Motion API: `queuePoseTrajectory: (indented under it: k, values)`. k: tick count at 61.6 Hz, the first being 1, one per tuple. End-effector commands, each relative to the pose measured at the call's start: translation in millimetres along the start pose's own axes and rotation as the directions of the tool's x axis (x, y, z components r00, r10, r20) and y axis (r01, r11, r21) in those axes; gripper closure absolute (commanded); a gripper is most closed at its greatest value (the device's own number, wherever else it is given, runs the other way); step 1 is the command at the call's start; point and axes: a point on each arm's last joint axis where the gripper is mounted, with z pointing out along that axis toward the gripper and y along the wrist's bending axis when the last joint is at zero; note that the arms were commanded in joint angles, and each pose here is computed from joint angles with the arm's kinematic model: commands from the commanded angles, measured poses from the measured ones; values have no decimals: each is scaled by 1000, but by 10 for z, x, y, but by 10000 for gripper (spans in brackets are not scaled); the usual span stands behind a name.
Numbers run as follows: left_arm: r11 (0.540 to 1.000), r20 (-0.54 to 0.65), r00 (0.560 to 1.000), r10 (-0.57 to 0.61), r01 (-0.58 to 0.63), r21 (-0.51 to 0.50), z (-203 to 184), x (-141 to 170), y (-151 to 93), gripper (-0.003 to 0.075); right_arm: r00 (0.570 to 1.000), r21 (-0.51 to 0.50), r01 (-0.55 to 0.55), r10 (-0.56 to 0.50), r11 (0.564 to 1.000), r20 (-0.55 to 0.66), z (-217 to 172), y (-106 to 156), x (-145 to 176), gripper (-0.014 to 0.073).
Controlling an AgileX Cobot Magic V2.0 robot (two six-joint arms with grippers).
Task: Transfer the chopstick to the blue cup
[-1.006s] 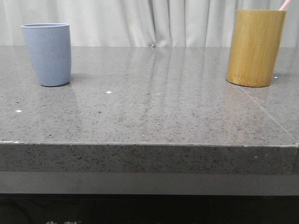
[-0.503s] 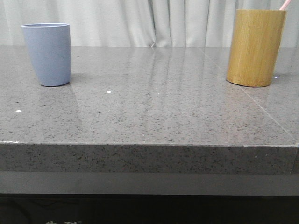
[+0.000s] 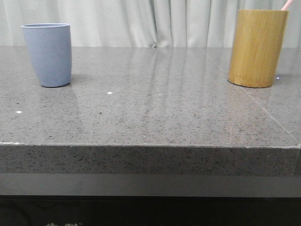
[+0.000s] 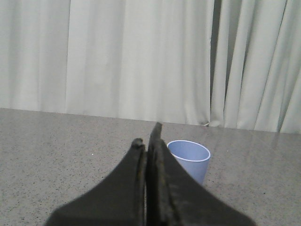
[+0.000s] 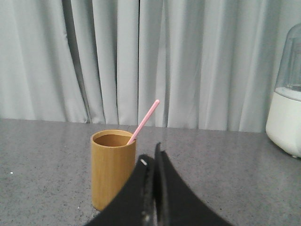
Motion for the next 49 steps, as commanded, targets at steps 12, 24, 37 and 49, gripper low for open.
queuePoseTrajectory:
  k: [12,24,37,49]
  values:
    - [1000,-101,995,-10,10,-1,356,-574,-46,739,982,0,25,-25,1000,-188,381,-1,-406,663]
    - [1000,-197,980,-17,15,-11,633,-440,-27,739,951,-1,16,-15,1000,-308,633,-9,-264,663]
    - [1000,-306,952,-13,7,-20,837,-277,-6,738,897,-5,6,-8,1000,-441,787,-11,-109,659]
    - [999,-335,941,50,-53,-1,902,-235,-1,617,844,-9,0,-4,1000,-537,838,-10,1,351]
